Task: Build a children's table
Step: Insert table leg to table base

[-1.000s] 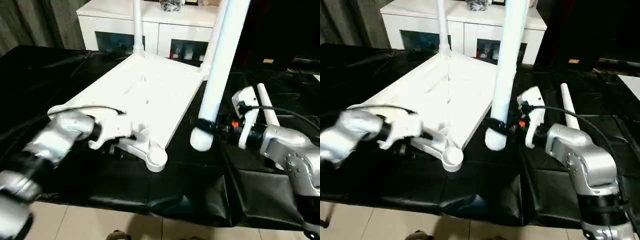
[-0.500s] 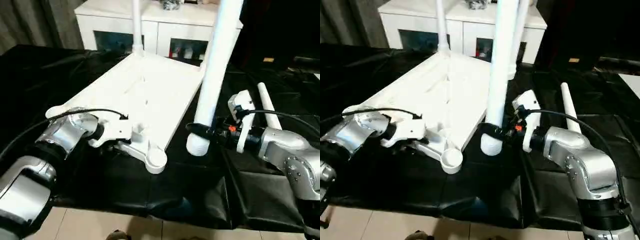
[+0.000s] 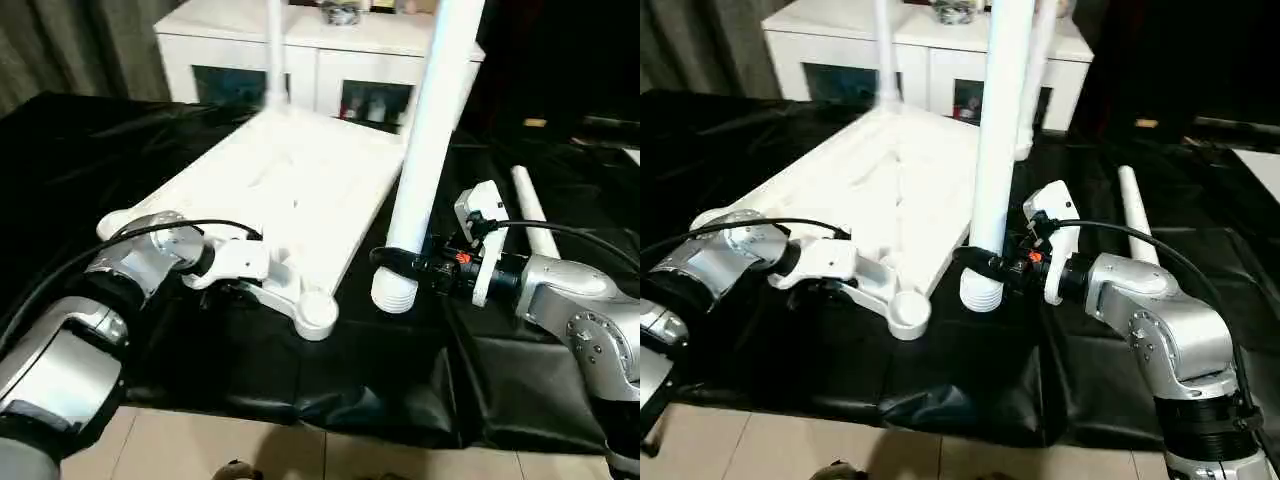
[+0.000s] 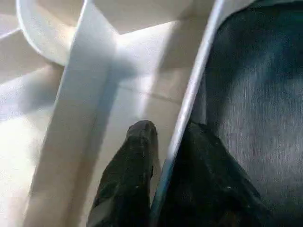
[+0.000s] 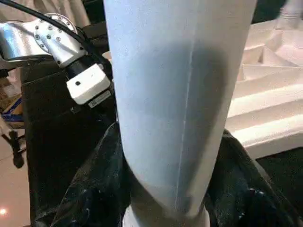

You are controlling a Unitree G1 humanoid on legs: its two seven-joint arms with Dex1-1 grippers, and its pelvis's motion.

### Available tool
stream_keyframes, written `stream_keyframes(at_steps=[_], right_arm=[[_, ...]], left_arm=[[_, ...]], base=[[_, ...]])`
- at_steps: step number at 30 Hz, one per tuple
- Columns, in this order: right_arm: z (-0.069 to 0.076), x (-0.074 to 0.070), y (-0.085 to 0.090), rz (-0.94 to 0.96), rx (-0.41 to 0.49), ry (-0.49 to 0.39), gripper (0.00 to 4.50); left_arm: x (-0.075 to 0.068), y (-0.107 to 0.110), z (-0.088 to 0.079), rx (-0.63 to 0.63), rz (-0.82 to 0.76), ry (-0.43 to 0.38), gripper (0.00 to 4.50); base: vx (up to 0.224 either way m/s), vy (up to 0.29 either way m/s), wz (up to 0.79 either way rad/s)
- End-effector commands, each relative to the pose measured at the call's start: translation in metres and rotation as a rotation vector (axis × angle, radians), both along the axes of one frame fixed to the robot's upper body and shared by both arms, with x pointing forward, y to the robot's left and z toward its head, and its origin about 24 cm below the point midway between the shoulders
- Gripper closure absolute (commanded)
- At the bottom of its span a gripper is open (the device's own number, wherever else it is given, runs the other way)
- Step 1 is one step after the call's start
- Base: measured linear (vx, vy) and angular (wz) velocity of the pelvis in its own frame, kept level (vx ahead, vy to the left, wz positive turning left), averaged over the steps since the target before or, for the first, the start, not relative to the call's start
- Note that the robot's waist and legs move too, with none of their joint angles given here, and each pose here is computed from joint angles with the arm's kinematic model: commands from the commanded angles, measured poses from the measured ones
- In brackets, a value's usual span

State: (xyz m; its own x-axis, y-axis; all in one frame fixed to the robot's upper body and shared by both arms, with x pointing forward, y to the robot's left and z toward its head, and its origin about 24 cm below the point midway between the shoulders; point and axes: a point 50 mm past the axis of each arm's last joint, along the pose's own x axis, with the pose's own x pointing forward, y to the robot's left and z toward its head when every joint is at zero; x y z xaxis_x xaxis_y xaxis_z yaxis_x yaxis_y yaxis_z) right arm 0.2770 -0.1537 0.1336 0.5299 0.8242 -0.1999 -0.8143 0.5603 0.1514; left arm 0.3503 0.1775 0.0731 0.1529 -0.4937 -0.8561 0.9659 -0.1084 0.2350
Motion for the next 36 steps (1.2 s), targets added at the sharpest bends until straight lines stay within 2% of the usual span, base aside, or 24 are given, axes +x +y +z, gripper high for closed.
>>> stream_keyframes(at_steps=[1, 4, 7, 9, 11, 14, 18, 20, 24, 28, 30, 34, 36], right_arm=[[0.004, -0.002, 0.002, 0.015, 0.001, -0.015, 2.65], [0.003, -0.003, 0.000, 0.006, 0.002, -0.012, 2.65], [0.003, -0.002, -0.002, -0.007, 0.003, -0.012, 2.65], [0.002, -0.002, -0.004, -0.025, 0.005, -0.008, 2.65], [0.002, -0.003, -0.004, -0.030, 0.004, -0.006, 2.65], [0.001, -0.001, -0.008, -0.078, 0.018, 0.006, 2.65], [0.001, 0.006, -0.012, -0.170, 0.053, 0.013, 2.65], [0.000, 0.014, -0.017, -0.269, 0.093, 0.016, 2.65], [0.000, 0.019, -0.018, -0.303, 0.114, 0.014, 2.65], [0.003, 0.020, -0.013, -0.265, 0.138, -0.009, 2.65], [0.001, 0.017, -0.006, -0.183, 0.169, -0.005, 2.65], [-0.006, 0.015, 0.003, -0.079, 0.148, 0.021, 2.65], [-0.012, 0.020, 0.004, -0.072, 0.120, 0.029, 2.65]], left_arm=[[0.000, -0.001, 0.003, -0.040, 0.019, 0.043, 3.63], [-0.009, -0.008, 0.003, -0.152, 0.028, 0.178, 3.81], [-0.017, -0.009, 0.000, -0.167, 0.028, 0.220, 3.99], [-0.029, -0.014, -0.006, -0.226, 0.044, 0.247, 4.07], [-0.033, -0.016, -0.007, -0.253, 0.051, 0.251, 4.35], [-0.047, -0.024, -0.014, -0.309, 0.162, 0.229, 4.39], [-0.053, -0.029, -0.020, -0.317, 0.284, 0.146, 4.50], [-0.058, -0.034, -0.025, -0.304, 0.375, 0.099, 4.50], [-0.065, -0.041, -0.025, -0.309, 0.406, 0.078, 4.50], [-0.067, -0.050, -0.021, -0.328, 0.366, 0.009, 4.50], [-0.066, -0.056, -0.018, -0.381, 0.377, -0.016, 4.50], [-0.063, -0.062, -0.014, -0.445, 0.392, -0.001, 4.50], [-0.062, -0.064, -0.014, -0.472, 0.398, 0.010, 4.50]], base=[[0.000, 0.000, 0.00], [0.000, 0.000, 0.00], [0.000, 0.000, 0.00], [0.000, 0.000, 0.00], [0.000, 0.000, 0.00], [0.000, 0.000, 0.00], [0.000, 0.000, 0.00], [0.000, 0.000, 0.00], [0.000, 0.000, 0.00], [0.000, 0.000, 0.00], [0.000, 0.000, 0.00], [0.000, 0.000, 0.00], [0.000, 0.000, 0.00]])
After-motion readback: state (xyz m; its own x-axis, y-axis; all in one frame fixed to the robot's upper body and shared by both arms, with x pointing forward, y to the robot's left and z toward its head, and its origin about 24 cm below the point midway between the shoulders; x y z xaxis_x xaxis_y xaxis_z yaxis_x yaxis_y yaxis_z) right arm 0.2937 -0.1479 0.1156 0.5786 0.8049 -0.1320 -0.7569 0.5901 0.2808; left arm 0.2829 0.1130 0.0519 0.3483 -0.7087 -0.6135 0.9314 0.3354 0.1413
